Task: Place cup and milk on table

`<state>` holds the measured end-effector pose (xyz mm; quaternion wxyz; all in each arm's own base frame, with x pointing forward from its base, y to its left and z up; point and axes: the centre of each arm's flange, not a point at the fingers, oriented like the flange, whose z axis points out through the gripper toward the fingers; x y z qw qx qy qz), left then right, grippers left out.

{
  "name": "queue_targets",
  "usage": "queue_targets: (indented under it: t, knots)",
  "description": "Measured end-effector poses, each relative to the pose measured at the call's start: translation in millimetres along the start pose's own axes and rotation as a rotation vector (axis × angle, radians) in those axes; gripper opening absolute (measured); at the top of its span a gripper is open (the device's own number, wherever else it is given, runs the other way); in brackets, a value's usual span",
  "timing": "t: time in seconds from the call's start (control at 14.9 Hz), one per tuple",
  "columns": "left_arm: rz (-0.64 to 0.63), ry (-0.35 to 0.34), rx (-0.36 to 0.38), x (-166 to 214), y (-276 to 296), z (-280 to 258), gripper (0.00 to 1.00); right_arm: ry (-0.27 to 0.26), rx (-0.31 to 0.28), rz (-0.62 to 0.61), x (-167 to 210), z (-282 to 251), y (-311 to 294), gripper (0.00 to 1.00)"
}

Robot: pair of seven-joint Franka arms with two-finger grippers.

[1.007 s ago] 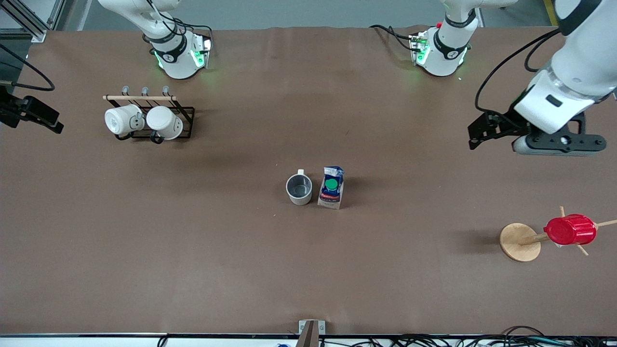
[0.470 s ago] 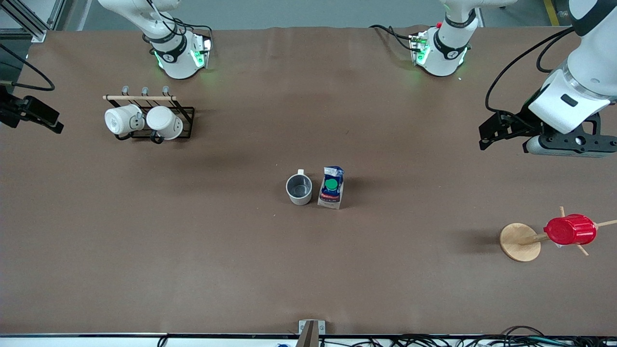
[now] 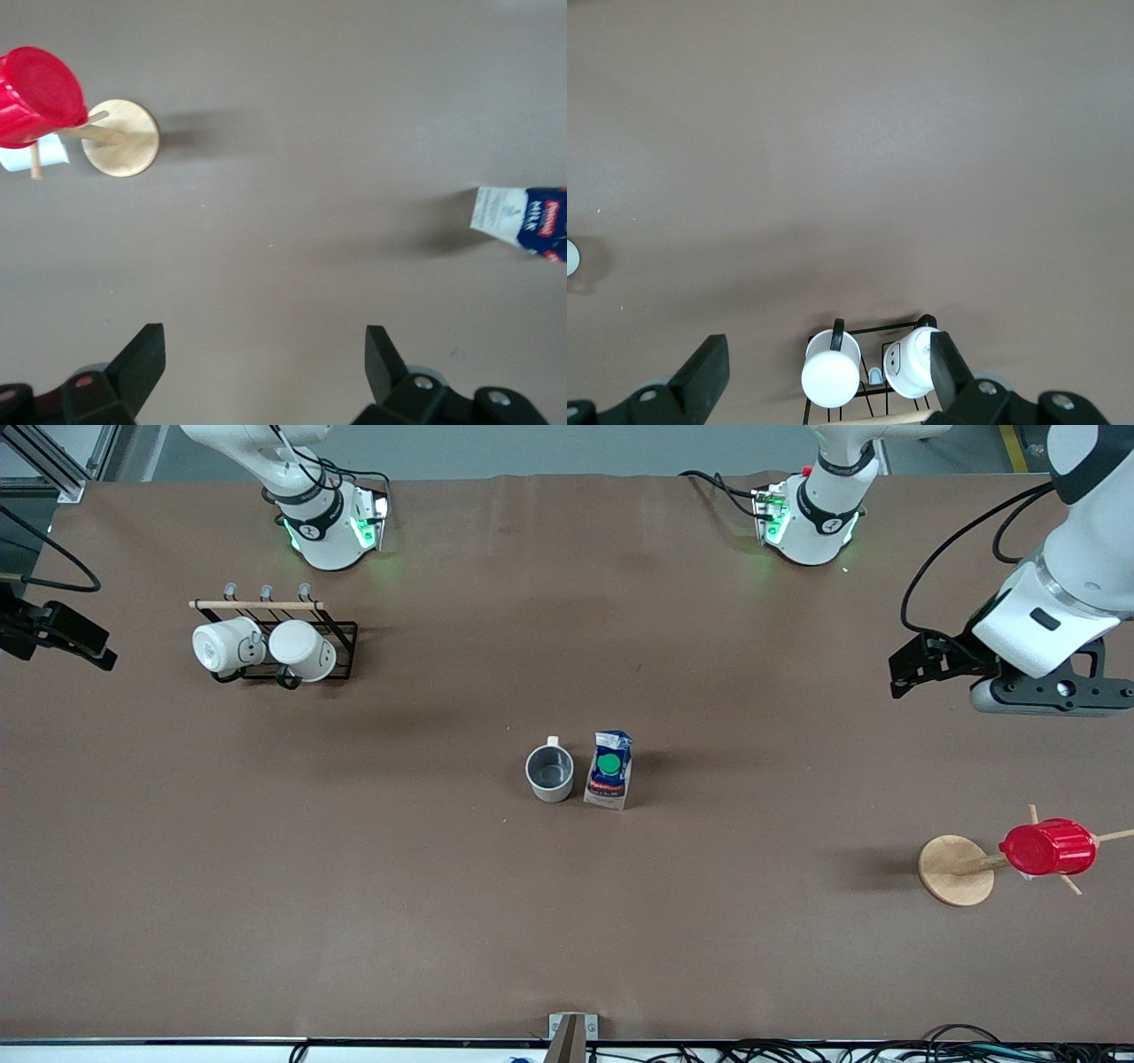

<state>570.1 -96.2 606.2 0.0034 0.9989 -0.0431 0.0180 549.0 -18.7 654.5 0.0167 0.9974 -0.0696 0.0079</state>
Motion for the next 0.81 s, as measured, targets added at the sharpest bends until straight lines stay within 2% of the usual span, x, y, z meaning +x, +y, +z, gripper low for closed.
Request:
queue_targets:
  t: [0.4,0.81]
  knots:
    - [0.007,0.003,0.004,-23.5,-12.7,0.2,0.99,0.000,0.000,0.000,0.0,0.0,0.0,1.00]
    - [0.008,0.014,0.001,-25.8,-15.6,-0.9,0.99,-0.003,0.000,0.005,0.0,0.4,3.1,1.00]
